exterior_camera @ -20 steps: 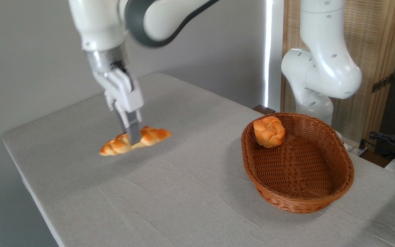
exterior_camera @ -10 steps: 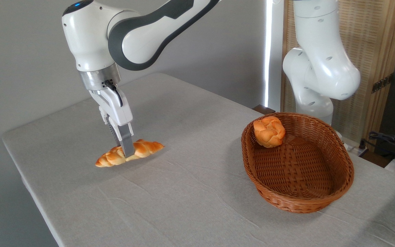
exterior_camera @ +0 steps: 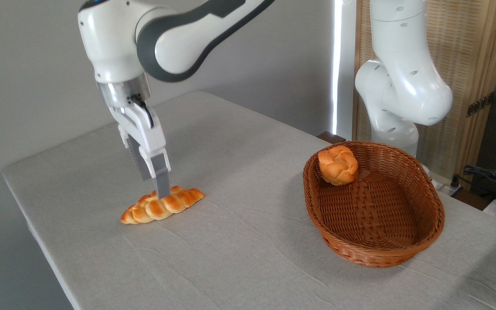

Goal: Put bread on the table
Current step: 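Lower the braided bread onto the table and open the gripper, then raise the open gripper away from the bread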

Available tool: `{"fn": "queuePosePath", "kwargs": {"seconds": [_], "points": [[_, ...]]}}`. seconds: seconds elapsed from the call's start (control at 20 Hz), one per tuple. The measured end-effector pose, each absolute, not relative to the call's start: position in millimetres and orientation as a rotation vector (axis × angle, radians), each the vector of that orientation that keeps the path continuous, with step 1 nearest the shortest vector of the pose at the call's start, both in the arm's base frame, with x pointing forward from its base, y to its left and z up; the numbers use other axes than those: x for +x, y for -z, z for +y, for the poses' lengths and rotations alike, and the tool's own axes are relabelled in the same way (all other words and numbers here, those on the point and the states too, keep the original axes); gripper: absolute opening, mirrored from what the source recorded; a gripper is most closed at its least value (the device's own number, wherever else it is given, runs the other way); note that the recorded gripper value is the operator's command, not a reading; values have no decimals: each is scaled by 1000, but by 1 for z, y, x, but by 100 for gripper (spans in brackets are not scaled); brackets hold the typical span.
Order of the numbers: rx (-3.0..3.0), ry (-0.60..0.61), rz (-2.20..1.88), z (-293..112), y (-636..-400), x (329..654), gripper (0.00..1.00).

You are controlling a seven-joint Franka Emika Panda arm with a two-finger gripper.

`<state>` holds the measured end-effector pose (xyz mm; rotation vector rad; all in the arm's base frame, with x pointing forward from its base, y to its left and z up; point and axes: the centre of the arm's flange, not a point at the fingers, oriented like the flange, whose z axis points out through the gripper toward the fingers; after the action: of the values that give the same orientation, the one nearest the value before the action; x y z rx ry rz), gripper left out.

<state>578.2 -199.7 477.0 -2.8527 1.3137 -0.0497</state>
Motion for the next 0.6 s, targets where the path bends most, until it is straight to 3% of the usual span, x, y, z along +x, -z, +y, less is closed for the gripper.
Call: {"fn": "queuePosePath", "kwargs": {"seconds": [0.15,0.4,0.6], "points": [[-2866,122,1233,-170,-524,575,100],[-2942,62,1161,-86,-607,537,100],[-2929,96,1196,-49,-642,527,100]]}}
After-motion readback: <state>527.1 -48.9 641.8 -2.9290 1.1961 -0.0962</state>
